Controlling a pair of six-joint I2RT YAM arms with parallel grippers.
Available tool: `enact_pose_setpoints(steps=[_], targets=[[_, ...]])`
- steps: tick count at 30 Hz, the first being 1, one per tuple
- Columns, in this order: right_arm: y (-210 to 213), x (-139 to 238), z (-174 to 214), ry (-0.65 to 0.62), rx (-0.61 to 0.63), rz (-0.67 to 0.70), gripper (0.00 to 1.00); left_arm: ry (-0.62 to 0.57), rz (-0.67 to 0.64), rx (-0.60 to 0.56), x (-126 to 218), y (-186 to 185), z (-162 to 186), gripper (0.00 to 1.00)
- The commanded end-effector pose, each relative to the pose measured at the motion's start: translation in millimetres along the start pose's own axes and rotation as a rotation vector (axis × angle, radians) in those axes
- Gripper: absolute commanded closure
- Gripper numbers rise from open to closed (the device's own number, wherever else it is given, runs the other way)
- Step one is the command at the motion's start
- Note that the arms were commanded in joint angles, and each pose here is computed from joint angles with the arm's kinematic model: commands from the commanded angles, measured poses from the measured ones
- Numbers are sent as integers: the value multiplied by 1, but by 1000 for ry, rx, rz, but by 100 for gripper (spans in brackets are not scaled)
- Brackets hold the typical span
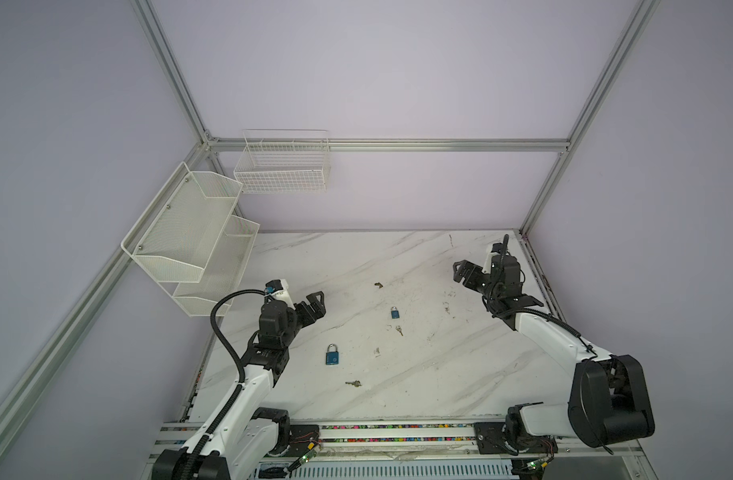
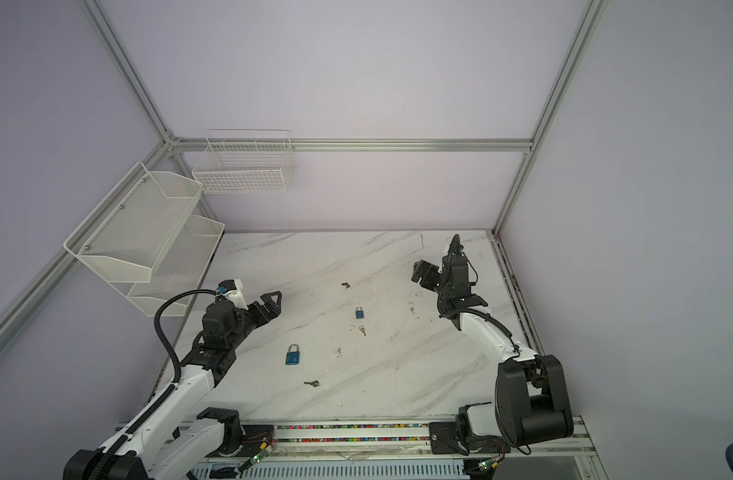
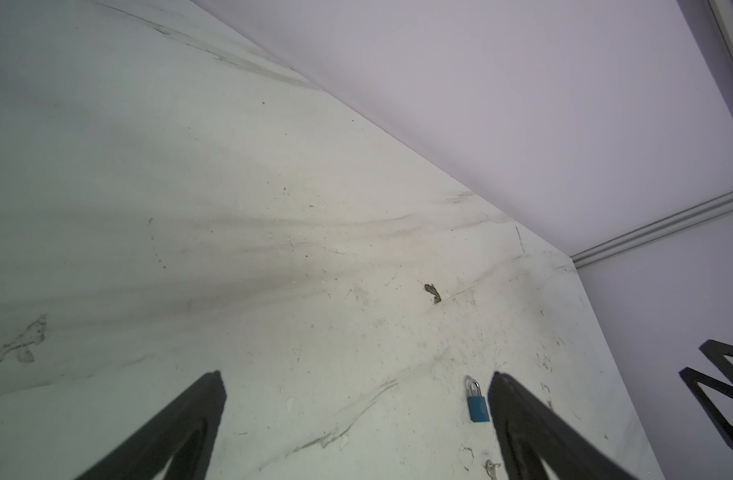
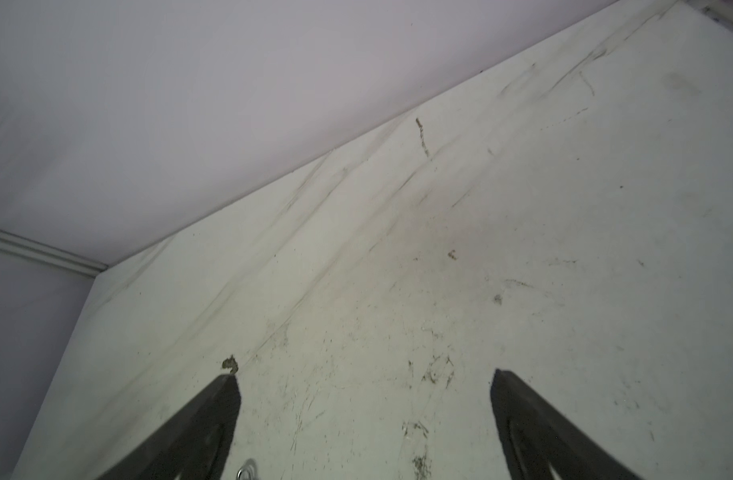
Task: Unlock with the key
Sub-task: 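Swing both grippers inward toward the blue padlocks and silver key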
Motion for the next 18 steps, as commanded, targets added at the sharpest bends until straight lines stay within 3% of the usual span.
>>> enact_pose_setpoints(steps=[1, 9, 18], targets=[[14, 8, 20, 128, 60, -34, 3, 2, 90, 22, 8, -28, -3, 0], [63, 7, 63, 291, 155, -160, 3, 67, 144, 11, 13, -58, 24, 0], [120, -7, 115, 419, 383, -186, 8, 129, 163, 28, 15, -78, 48, 0]])
Point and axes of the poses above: each gripper's point midway between its finger pads, its own x axis back along the fingers, its own y axis along the line the jaws close on, z = x × y, the point moved 8 cm from there along x, back along the fingers, and after that the axes turned 8 degrees about x, right-handed, at the moved point
